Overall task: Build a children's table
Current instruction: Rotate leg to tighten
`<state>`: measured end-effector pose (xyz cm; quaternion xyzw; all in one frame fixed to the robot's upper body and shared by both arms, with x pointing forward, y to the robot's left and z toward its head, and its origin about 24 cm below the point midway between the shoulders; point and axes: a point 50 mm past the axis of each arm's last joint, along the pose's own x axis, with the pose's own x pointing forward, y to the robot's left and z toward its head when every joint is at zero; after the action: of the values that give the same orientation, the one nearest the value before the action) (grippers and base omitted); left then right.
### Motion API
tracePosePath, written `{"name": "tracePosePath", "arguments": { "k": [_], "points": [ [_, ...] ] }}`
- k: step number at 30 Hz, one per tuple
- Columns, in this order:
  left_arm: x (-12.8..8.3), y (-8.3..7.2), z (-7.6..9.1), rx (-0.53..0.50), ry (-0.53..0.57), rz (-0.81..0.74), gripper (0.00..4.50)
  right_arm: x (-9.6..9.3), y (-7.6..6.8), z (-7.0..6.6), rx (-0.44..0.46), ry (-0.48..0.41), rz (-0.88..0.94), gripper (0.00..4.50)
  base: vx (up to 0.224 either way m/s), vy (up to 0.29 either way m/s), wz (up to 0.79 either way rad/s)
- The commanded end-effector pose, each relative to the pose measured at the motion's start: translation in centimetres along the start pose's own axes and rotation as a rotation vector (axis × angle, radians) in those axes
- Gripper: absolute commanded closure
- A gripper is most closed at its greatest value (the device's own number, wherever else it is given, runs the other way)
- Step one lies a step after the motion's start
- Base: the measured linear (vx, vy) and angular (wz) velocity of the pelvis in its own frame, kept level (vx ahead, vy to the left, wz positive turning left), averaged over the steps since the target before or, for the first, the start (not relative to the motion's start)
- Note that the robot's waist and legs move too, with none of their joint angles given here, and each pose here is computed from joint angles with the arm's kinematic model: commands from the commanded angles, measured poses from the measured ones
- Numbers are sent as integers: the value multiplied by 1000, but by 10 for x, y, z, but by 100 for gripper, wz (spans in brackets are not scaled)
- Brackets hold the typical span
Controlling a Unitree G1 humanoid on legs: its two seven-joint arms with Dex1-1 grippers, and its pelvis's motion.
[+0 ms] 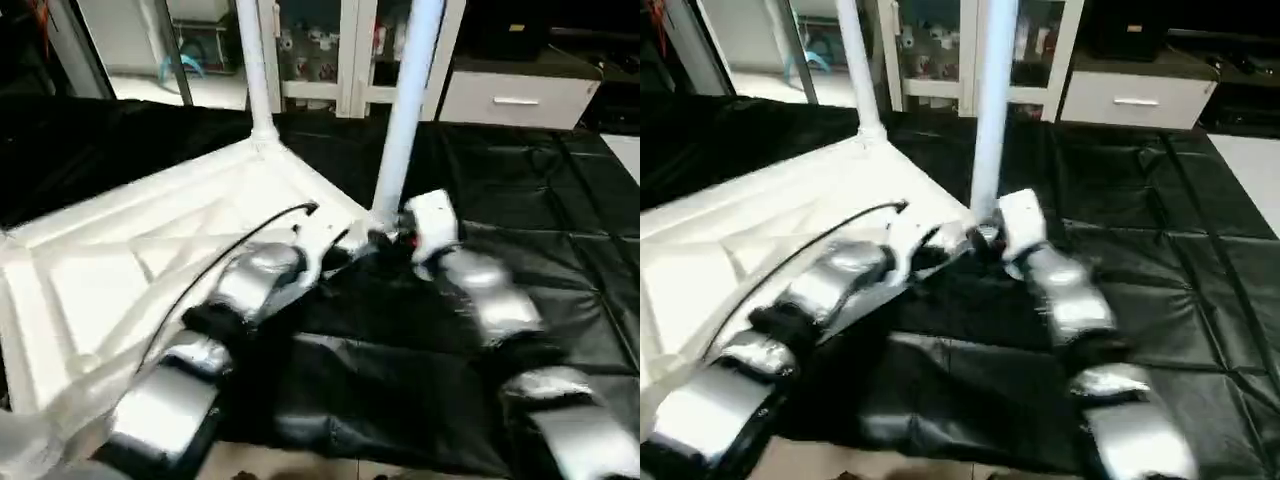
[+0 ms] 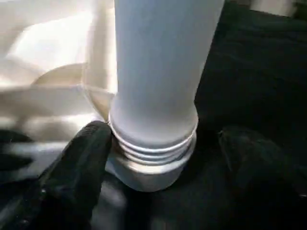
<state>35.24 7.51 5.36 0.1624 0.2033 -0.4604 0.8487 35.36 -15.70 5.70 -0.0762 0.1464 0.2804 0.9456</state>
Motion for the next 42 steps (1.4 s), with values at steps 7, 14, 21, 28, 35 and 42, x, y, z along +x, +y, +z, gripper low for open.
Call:
{"name": "tracePosePath", "arguments": {
  "k": [7,14,21,28,35,42],
  "points": [
    [-30,-22,-30,143,127,-419,450,-39,-10,3,-206,62,368,69,0,0,0],
    [-35,-24,-25,132,124,-457,450,-45,1,-1,-236,143,543,69,0,0,0],
    [-37,-28,-24,138,128,-484,450,-40,4,-2,-270,182,567,96,0,0,0],
    [-39,-28,-24,128,125,-471,450,-40,5,-1,-247,180,597,163,0,0,0],
    [-41,-31,-26,113,125,-472,450,-40,6,-3,-242,181,609,192,0,0,0],
    [-43,-30,-29,103,135,-471,450,-42,9,-5,-230,181,628,194,0,0,0]
  ]
}}
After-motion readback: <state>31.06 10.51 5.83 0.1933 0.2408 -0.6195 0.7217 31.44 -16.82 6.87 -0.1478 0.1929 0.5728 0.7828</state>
